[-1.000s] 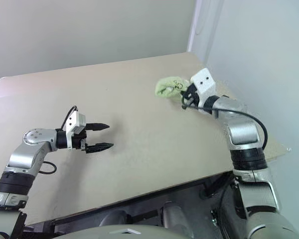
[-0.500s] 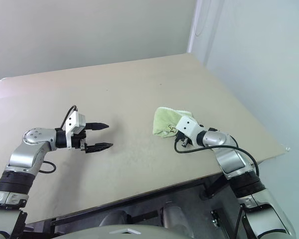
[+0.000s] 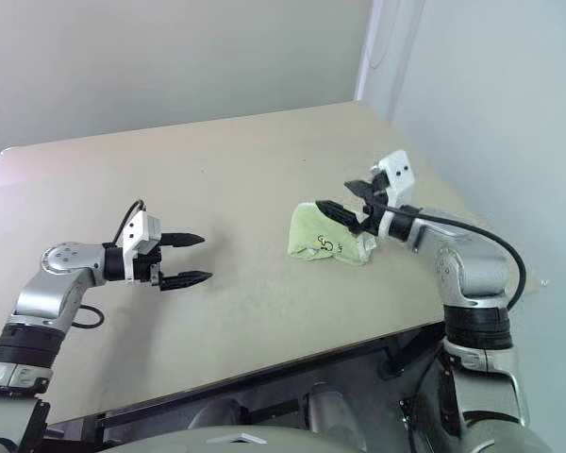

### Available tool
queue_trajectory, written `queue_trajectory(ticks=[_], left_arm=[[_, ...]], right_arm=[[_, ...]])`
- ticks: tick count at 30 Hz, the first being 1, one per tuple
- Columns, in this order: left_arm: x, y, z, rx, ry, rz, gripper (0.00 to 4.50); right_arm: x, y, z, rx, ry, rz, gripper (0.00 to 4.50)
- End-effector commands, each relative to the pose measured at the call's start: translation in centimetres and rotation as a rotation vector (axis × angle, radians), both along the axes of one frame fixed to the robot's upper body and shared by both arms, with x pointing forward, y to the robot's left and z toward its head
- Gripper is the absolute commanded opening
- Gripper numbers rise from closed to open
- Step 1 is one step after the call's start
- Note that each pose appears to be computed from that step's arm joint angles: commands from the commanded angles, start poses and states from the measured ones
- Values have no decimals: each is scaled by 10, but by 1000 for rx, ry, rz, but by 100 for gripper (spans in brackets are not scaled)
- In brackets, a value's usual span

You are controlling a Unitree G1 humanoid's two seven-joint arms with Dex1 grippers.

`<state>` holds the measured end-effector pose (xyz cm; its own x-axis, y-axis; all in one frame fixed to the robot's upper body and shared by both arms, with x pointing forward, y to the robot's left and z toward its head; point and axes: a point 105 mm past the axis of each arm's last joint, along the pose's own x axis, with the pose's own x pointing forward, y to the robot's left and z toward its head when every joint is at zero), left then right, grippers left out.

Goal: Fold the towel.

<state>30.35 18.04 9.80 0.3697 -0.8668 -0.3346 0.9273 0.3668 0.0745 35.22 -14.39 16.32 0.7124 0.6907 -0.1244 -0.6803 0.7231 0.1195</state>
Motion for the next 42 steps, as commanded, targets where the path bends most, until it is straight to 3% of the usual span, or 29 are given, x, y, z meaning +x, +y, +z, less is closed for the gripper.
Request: queue_trajectory(ticks=[1,10,15,19,25,29,31,35,42], left_arm=[[-3,-1,13,-29,-11,-7,450],[-5,1,14,-16,-34,18,450],[-6,5,14,-10,-39,32,450],[-5,6,17,-34,-37,51,450],[-4,11,21,-64,-28,72,450],[-4,10,26,-83,-22,74,450],[-4,10,28,-95,-16,76,450],[-10,7,30,-116,5,54,450],[-14,4,25,-76,-7,40,450]], right_arm=[[13,10,-19,-31,29,-44,446],[43,14,-97,-258,97,-168,446],[37,25,-113,-338,71,-93,446],[38,25,-88,-258,14,-70,446],[32,17,-15,-1,-57,-44,446],[-4,10,32,110,-104,84,446],[-15,11,35,101,-92,116,446],[-34,10,8,31,4,181,446],[-36,22,-4,3,50,220,446]])
